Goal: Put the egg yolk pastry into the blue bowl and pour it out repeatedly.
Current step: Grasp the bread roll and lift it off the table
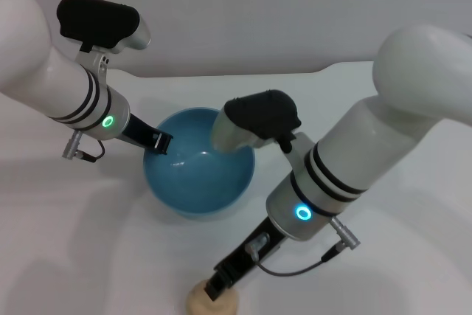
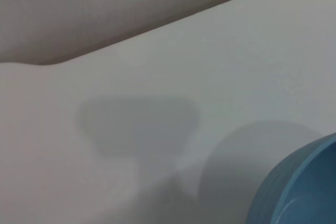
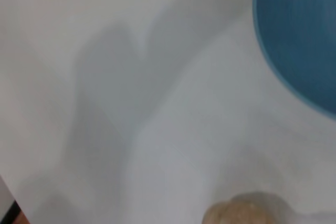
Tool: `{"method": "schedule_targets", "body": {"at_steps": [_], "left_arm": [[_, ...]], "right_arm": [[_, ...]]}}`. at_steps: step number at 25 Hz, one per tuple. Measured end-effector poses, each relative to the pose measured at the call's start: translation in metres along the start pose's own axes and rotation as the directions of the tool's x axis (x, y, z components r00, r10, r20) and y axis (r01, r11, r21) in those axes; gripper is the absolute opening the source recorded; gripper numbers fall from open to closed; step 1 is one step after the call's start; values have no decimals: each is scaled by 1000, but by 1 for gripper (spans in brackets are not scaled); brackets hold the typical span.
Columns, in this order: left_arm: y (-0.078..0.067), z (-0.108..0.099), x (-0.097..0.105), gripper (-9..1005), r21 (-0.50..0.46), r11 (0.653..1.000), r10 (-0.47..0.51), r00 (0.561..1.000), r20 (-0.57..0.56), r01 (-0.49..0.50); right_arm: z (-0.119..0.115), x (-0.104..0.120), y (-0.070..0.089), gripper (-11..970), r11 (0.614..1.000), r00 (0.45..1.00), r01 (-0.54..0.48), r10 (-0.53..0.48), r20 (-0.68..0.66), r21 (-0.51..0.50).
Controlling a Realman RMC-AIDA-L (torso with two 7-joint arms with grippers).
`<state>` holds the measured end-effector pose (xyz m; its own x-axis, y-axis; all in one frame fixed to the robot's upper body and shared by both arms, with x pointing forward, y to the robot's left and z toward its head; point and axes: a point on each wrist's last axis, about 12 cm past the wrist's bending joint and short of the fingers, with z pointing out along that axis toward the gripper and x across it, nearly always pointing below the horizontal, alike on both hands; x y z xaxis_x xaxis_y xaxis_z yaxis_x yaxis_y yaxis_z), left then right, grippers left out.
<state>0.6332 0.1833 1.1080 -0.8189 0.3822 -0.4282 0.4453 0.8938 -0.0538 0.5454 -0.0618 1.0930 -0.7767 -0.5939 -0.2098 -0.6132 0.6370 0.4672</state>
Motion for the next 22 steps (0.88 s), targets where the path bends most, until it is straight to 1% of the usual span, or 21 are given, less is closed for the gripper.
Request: {"method": "schedule_targets", "body": {"at_steps": [4,11,19,22], "left_arm": [[0,0,0,0,0,1000,0,1000,2,0],[-1,0,-1,1,0,1000,5,1000,3,-5],[-1,0,-2,1,0,1000,7,1000,3,-7],[-2,0,-2,0,1,1000,8,1000,4,-8]], "right_arm": [[1,4,-1,321,1000,1000,-1,1,-29,0],[9,11,-1,320,999,997,46,-45,-60,23],[15,8,-11,320,998,1000,25,-26,14,64],[19,10,-13,320,999,999,9,-11,30,40]]}}
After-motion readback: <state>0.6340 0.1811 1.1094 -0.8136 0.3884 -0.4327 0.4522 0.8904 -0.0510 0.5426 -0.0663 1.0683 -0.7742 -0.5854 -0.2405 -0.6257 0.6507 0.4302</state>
